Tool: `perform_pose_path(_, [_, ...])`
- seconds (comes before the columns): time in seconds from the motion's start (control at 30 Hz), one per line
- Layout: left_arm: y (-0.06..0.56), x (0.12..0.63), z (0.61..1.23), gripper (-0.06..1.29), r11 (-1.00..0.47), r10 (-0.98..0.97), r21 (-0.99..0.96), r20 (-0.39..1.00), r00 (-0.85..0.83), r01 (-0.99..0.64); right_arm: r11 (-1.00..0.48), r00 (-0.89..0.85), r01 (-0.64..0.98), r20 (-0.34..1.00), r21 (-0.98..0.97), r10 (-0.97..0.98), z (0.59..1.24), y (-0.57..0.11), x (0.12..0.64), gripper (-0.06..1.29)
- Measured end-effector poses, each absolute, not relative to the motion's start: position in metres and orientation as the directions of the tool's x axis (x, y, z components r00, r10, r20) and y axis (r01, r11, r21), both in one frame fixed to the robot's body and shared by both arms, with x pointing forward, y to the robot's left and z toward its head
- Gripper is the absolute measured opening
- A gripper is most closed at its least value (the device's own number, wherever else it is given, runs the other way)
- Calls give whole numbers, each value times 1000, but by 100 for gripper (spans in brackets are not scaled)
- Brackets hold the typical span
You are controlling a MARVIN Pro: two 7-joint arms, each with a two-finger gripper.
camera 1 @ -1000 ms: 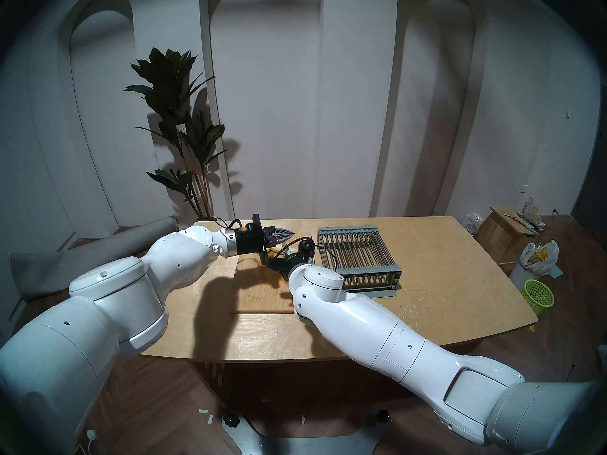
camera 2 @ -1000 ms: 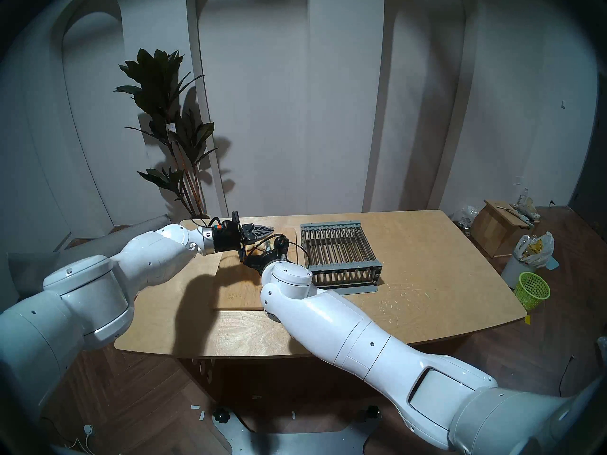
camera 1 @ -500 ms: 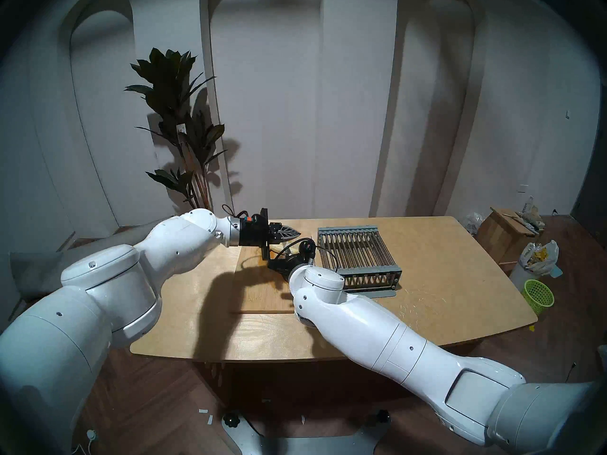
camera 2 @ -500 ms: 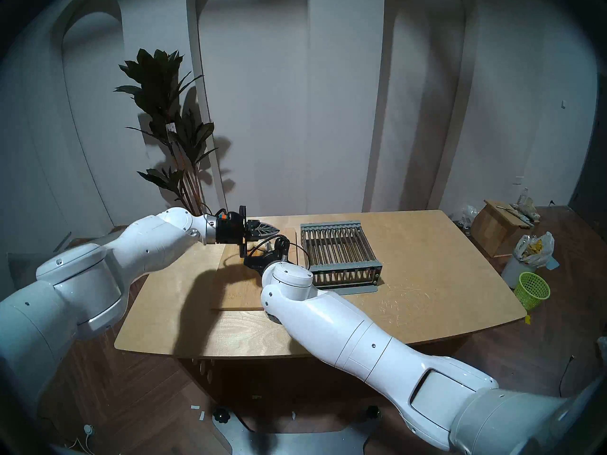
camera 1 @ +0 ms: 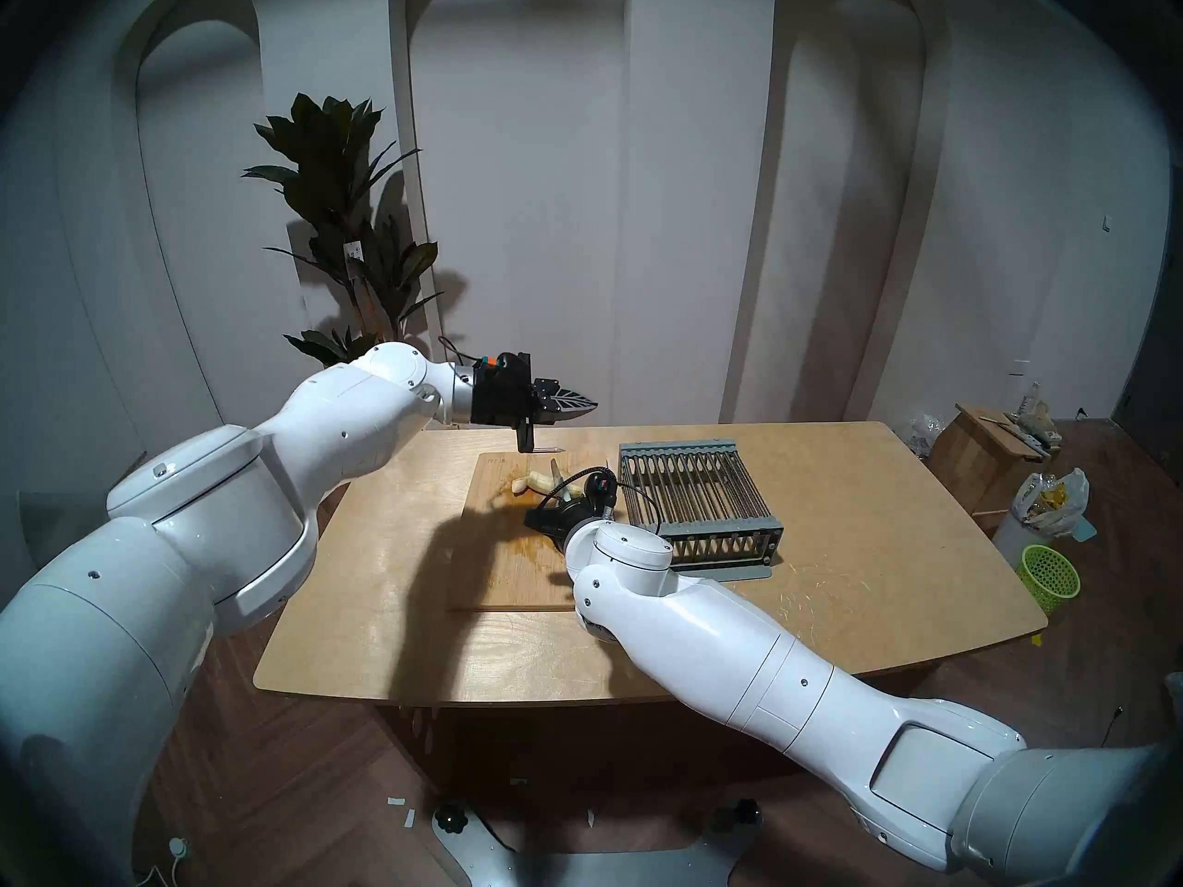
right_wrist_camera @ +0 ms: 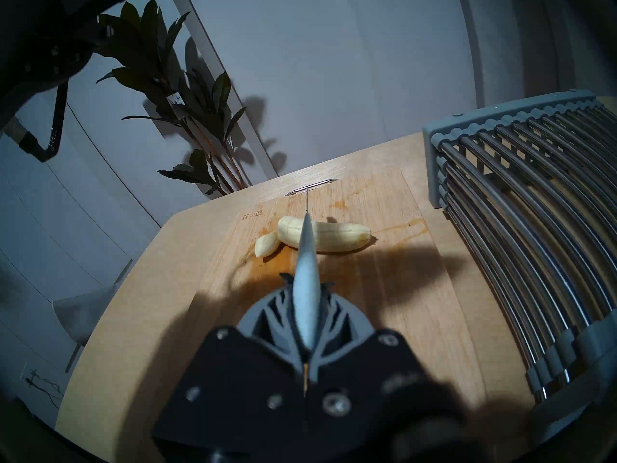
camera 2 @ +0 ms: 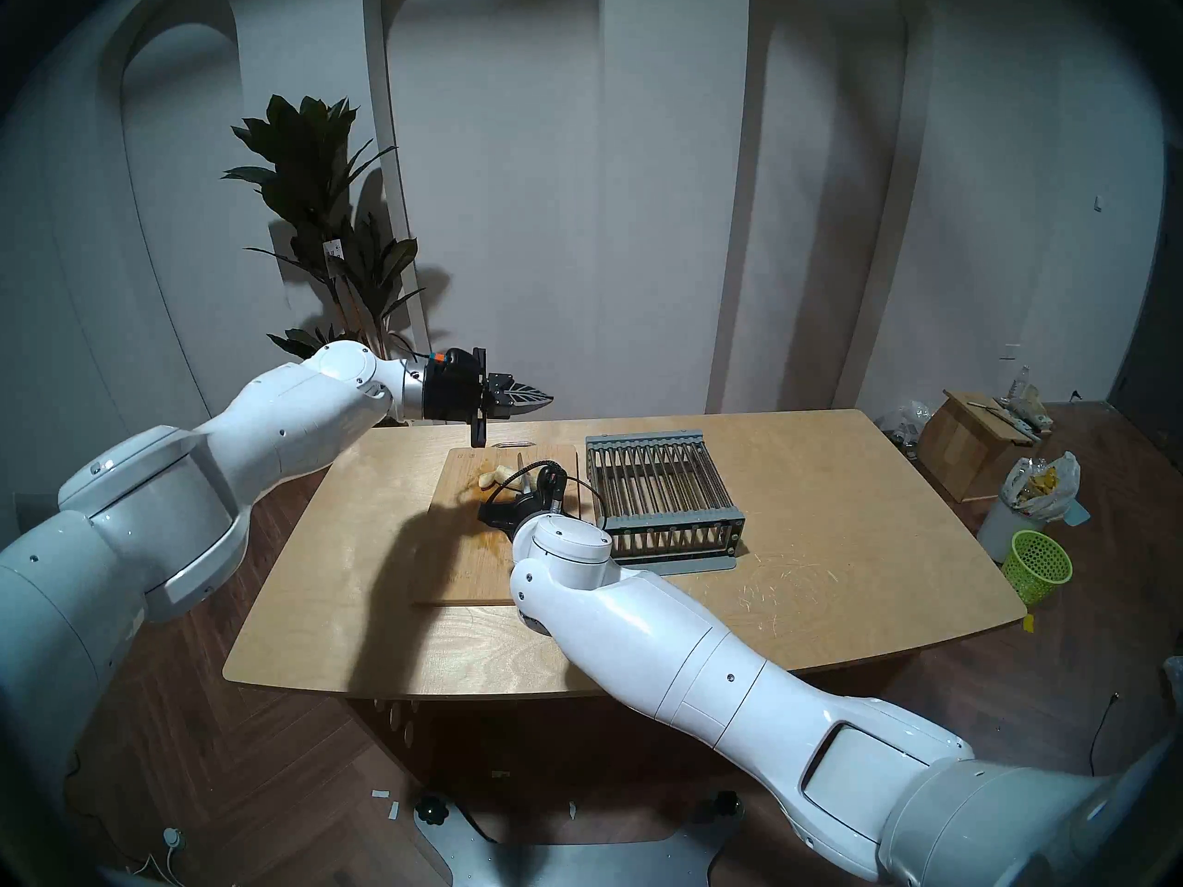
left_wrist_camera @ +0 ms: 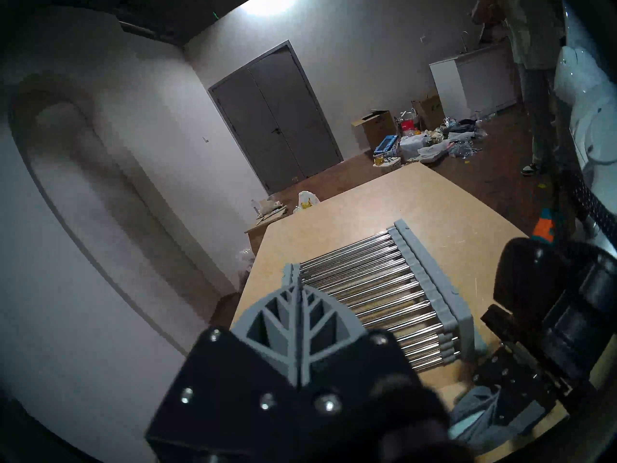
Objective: Cut the banana into four pieces on the cutting board
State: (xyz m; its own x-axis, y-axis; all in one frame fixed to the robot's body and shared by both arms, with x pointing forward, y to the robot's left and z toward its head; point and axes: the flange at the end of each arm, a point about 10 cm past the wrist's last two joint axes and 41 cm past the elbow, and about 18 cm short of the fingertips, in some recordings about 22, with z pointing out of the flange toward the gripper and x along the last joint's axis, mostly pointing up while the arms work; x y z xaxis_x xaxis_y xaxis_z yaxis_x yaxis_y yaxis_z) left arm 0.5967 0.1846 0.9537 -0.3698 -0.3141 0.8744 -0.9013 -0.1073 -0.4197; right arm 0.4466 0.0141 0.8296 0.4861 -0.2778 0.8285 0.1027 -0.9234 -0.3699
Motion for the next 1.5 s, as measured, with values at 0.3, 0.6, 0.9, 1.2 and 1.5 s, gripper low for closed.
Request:
perform_pose_path(0.3, [184, 596, 941, -3, -110, -349, -345, 891, -289, -932, -925, 491, 100, 827, -367, -275, 827, 14, 443, -3])
perform_pose_path(0.6, [180, 587, 907, -3, -102, -374, -265, 903, -209, -959, -926, 492, 97, 826, -366, -275, 827, 14, 441, -3])
perform_pose_path(0.9, [174, 572, 868, -3, -95, -389, -189, 911, -138, -977, -927, 493, 95, 826, -363, -274, 826, 13, 439, -3])
perform_pose_path(1.2, [169, 563, 844, -3, -104, -397, -145, 913, -92, -984, -928, 497, 93, 825, -360, -270, 825, 13, 437, -3])
perform_pose_path(1.5, [167, 560, 834, -3, -100, -418, -151, 903, -96, -983, -931, 510, 88, 818, -355, -264, 818, 12, 433, -3])
